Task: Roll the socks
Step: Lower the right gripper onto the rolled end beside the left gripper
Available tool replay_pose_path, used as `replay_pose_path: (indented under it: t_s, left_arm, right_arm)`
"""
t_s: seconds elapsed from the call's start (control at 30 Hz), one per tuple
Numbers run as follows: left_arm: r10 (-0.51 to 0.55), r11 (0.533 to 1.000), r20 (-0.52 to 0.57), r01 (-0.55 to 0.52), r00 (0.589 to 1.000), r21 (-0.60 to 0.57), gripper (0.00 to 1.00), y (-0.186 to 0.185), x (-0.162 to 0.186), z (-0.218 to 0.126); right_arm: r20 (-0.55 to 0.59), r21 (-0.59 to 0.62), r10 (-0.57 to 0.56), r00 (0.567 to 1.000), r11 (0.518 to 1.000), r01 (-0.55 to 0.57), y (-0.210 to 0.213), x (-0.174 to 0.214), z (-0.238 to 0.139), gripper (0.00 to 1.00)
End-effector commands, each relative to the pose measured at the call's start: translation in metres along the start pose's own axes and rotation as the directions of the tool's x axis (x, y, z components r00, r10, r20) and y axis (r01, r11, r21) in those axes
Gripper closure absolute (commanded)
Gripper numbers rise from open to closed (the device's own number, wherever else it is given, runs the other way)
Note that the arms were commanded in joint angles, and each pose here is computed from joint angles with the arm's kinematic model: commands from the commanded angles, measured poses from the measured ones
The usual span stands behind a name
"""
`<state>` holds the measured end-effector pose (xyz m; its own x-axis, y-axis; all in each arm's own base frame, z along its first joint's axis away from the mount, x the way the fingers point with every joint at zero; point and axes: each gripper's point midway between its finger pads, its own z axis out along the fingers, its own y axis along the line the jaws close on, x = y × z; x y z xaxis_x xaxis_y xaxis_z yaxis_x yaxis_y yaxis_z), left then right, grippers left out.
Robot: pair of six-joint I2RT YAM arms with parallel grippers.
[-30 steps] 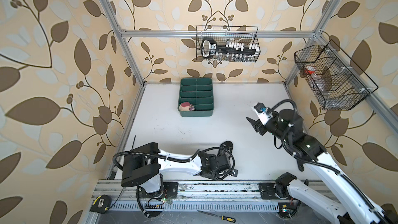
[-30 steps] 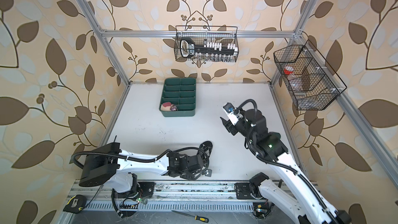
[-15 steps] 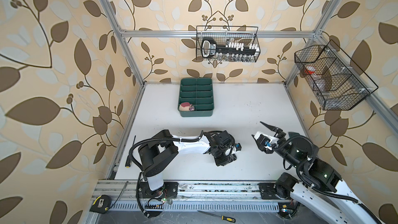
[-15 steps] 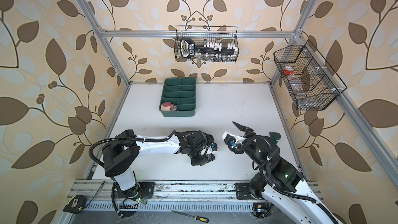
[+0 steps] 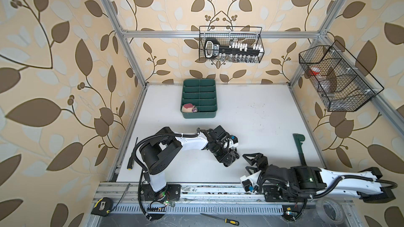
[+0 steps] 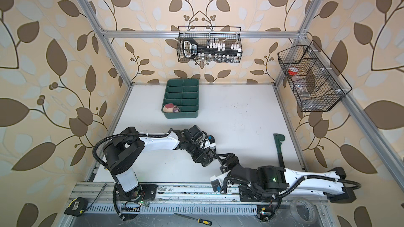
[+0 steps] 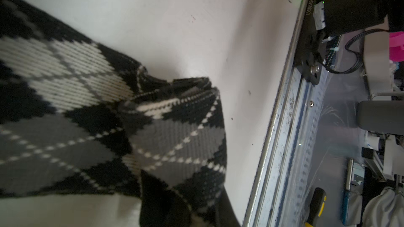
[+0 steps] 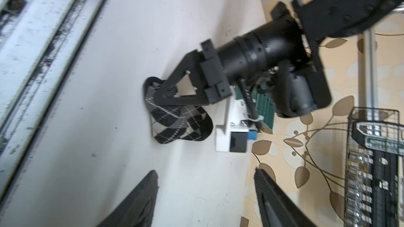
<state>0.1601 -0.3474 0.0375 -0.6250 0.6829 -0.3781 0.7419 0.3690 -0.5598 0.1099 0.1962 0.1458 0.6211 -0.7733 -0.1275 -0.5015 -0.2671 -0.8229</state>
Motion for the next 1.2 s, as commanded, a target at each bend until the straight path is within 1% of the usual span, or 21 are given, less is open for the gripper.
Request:
replay_pose_path:
  t_s: [0.0,0.13,0.33,0.43,0.7,0.83,1.17]
  left_arm:
    - [-0.102,0.994,-0.062,0.100,0.993,-0.036,0.88,0.017,0.024,0.006]
    - [-0.092,0.995,-0.063,0.090,0.994,-0.035,0.88,0.016,0.022,0.005]
    - [-0.075,0.997,-0.045,0.073,0.996,-0.032,0.88,0.013,0.020,0.001]
    - [-0.068,0.997,-0.037,0.067,0.997,-0.026,0.88,0.011,0.019,-0.001]
    - [-0.057,0.998,-0.024,0.057,0.998,-0.002,0.88,0.008,0.014,0.001]
    - [-0.059,0.998,-0.023,0.059,0.998,0.003,0.88,0.008,0.016,0.001]
    - [-0.054,0.998,-0.022,0.054,0.998,0.008,0.88,0.006,0.018,0.000]
  right_arm:
    - [-0.052,-0.015,-0.038,0.998,0.999,0.038,0.016,0.003,0.013,0.28]
    - [-0.042,-0.060,-0.060,0.997,0.997,0.057,0.032,-0.003,0.031,0.22]
    - [-0.049,-0.046,0.030,0.998,0.998,-0.032,0.032,0.006,0.061,0.17]
    - [-0.065,-0.040,0.052,0.997,0.998,-0.054,0.033,0.014,0.071,0.16]
    - [-0.075,-0.030,0.071,0.995,0.997,-0.074,0.030,0.018,0.090,0.18]
    - [-0.075,-0.036,0.077,0.994,0.996,-0.080,0.031,0.017,0.100,0.21]
    - [-0.118,-0.056,0.103,0.988,0.992,-0.111,0.032,0.028,0.122,0.26]
